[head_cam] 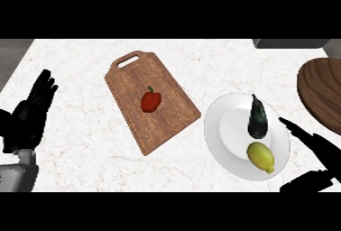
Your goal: Pick the lemon from the plate and place it in the bowl
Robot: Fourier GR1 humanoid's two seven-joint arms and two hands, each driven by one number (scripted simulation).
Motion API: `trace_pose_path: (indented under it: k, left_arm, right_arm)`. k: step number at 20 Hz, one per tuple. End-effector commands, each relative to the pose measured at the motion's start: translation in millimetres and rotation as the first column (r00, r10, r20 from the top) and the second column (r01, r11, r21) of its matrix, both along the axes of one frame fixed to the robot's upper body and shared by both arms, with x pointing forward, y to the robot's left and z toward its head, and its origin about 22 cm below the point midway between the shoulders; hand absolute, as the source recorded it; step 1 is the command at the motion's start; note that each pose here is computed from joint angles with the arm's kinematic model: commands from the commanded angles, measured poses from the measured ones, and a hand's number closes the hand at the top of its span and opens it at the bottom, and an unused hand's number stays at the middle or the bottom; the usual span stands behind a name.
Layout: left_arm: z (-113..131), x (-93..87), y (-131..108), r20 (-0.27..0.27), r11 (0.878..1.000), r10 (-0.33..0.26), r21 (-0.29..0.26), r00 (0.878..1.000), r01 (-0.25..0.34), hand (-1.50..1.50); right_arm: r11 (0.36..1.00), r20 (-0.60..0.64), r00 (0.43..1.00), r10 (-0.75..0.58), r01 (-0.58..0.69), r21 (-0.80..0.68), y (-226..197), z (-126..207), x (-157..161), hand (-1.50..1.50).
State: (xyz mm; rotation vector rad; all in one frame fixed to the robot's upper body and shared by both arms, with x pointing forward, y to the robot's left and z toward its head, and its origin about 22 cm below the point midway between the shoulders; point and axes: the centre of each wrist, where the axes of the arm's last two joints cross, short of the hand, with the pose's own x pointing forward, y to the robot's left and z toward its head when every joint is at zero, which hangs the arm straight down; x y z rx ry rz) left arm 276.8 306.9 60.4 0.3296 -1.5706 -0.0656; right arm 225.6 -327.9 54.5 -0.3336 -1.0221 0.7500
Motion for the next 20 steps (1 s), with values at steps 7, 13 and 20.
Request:
trace_pose_path:
  k: [7, 13, 20]
  left_arm:
    - [0, -9.9, -11, 0.003, 1.000, 0.016, 0.000, 1.000, -0.016, 0.00]
    - [-10, 1.5, 14, -0.003, 1.000, 0.006, 0.008, 1.000, -0.006, 0.00]
    - [-9, -8.1, -9, 0.010, 1.000, -0.007, 0.003, 1.000, 0.007, 0.00]
  right_arm:
    - [1.000, -0.059, 0.998, 0.025, -0.026, -0.009, 33, -33, 2, -1.50]
    - [1.000, -0.041, 0.999, -0.020, 0.021, 0.007, 34, -46, 3, -1.50]
    - [0.996, -0.102, 0.994, 0.040, -0.032, 0.086, 26, -63, 12, 1.50]
